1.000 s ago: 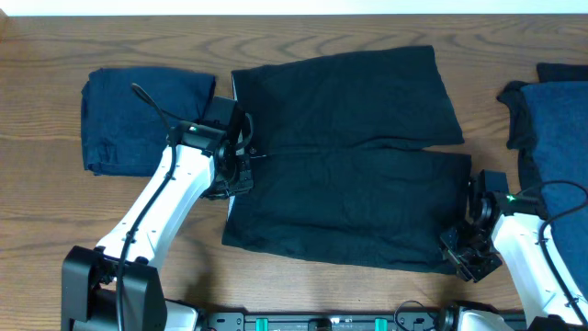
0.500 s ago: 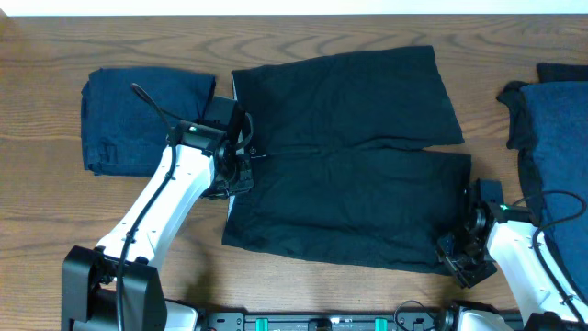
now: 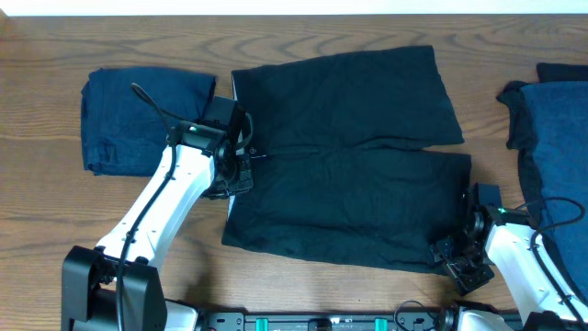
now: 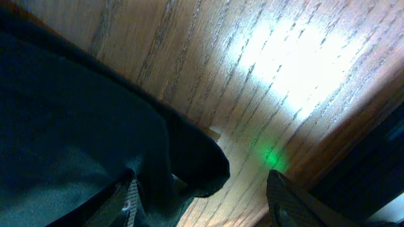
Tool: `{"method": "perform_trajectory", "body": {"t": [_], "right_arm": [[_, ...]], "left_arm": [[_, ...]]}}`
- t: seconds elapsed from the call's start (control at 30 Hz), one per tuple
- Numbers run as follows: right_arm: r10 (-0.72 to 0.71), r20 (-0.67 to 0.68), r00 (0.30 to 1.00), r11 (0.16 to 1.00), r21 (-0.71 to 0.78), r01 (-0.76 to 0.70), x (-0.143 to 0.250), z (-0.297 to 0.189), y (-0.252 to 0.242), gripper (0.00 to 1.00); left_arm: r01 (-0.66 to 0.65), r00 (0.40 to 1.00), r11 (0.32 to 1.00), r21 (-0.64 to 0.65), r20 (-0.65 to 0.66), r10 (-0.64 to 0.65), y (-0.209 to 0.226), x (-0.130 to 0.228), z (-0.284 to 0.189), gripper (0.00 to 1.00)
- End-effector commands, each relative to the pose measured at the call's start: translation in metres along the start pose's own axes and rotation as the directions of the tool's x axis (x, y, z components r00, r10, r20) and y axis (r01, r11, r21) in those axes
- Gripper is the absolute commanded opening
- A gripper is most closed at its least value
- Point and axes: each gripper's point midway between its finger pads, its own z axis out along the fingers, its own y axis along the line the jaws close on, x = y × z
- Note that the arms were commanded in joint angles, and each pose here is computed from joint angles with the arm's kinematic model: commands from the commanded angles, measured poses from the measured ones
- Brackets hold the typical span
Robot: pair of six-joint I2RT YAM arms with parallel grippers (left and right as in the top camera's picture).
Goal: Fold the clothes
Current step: 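Grasp the right leg hem with the right gripper and pull outward, then grasp the bottom-left and bottom-right hems with both grippers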
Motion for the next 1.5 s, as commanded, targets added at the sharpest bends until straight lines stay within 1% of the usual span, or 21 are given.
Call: {"method": "perform_trajectory", "body": {"t": [0.0, 0.27, 0.4, 0.43, 0.5, 0.53, 0.6, 0.67, 0.7, 0.73, 0.97, 1.03, 1.17, 1.3, 1.4, 1.47], "right_arm": [[0.015, 0.009, 1.000, 1.000, -0.006, -0.015, -0.001, 0.001, 0.000, 0.64], [0.016, 0.021, 1.000, 1.000, -0.027, -0.016, -0.004, 0.004, 0.004, 0.62], [0.016, 0.031, 0.999, 0.999, -0.045, -0.015, -0.005, 0.008, 0.007, 0.52], [0.016, 0.034, 0.999, 0.999, -0.050, -0.015, -0.006, 0.010, 0.007, 0.48], [0.017, 0.032, 0.999, 0.998, -0.061, -0.015, -0.005, 0.014, 0.009, 0.42], [0.022, 0.028, 0.999, 0.998, -0.065, -0.020, -0.004, 0.015, 0.009, 0.41], [0.050, 0.023, 0.999, 0.997, -0.058, -0.048, -0.003, 0.017, 0.006, 0.32], [0.052, 0.022, 0.998, 0.997, -0.057, -0.051, -0.002, 0.018, 0.006, 0.20], [0.052, 0.022, 0.998, 0.997, -0.058, -0.051, -0.002, 0.018, 0.006, 0.13], [0.053, 0.024, 0.998, 0.997, -0.061, -0.051, -0.003, 0.018, 0.007, 0.01], [0.053, 0.023, 0.998, 0.996, -0.073, -0.051, -0.003, 0.017, 0.009, 0.01], [0.052, 0.020, 0.998, 0.996, -0.077, -0.050, -0.003, 0.017, 0.010, 0.01], [0.051, 0.014, 0.999, 0.996, -0.080, -0.050, -0.002, 0.017, 0.011, 0.01], [0.052, 0.014, 0.999, 0.995, -0.081, -0.050, -0.002, 0.017, 0.011, 0.01], [0.051, 0.014, 0.999, 0.996, -0.080, -0.050, -0.002, 0.017, 0.011, 0.01], [0.051, 0.014, 0.999, 0.996, -0.080, -0.050, -0.002, 0.017, 0.011, 0.01]], "left_arm": [[0.006, 1.000, 1.000, -0.013, -0.002, -0.006, 0.002, 0.001, 0.002, 0.35], [0.006, 1.000, 1.000, -0.013, -0.002, -0.006, 0.002, 0.001, 0.002, 0.35], [0.006, 1.000, 1.000, -0.013, -0.003, -0.006, 0.002, 0.001, 0.002, 0.35], [0.006, 1.000, 1.000, -0.013, -0.003, -0.006, 0.002, 0.001, 0.002, 0.35], [0.006, 1.000, 1.000, -0.013, -0.002, -0.006, 0.002, 0.001, 0.002, 0.35], [0.006, 1.000, 1.000, -0.013, -0.003, -0.006, 0.002, 0.001, 0.002, 0.35], [0.006, 1.000, 1.000, -0.013, -0.003, -0.006, 0.002, 0.001, 0.002, 0.35], [0.006, 1.000, 1.000, -0.013, -0.003, -0.006, 0.002, 0.001, 0.002, 0.35], [0.006, 1.000, 1.000, -0.013, -0.003, -0.006, 0.002, 0.001, 0.002, 0.35], [0.006, 1.000, 1.000, -0.013, -0.003, -0.006, 0.002, 0.001, 0.002, 0.35], [0.024, 0.999, 0.999, -0.030, -0.035, -0.025, 0.007, 0.010, 0.001, 0.34], [0.048, 0.997, 0.998, -0.043, -0.063, -0.051, 0.010, 0.017, 0.000, 0.35], [0.138, 0.983, 0.987, -0.087, -0.114, -0.147, 0.017, 0.032, -0.002, 0.35], [0.157, 0.970, 0.984, -0.085, -0.177, -0.170, 0.017, 0.049, 0.005, 0.35], [0.171, 0.954, 0.984, -0.049, -0.241, -0.178, 0.013, 0.065, 0.017, 0.39], [0.171, 0.952, 0.984, -0.051, -0.247, -0.179, 0.015, 0.070, 0.026, 0.44]]}}
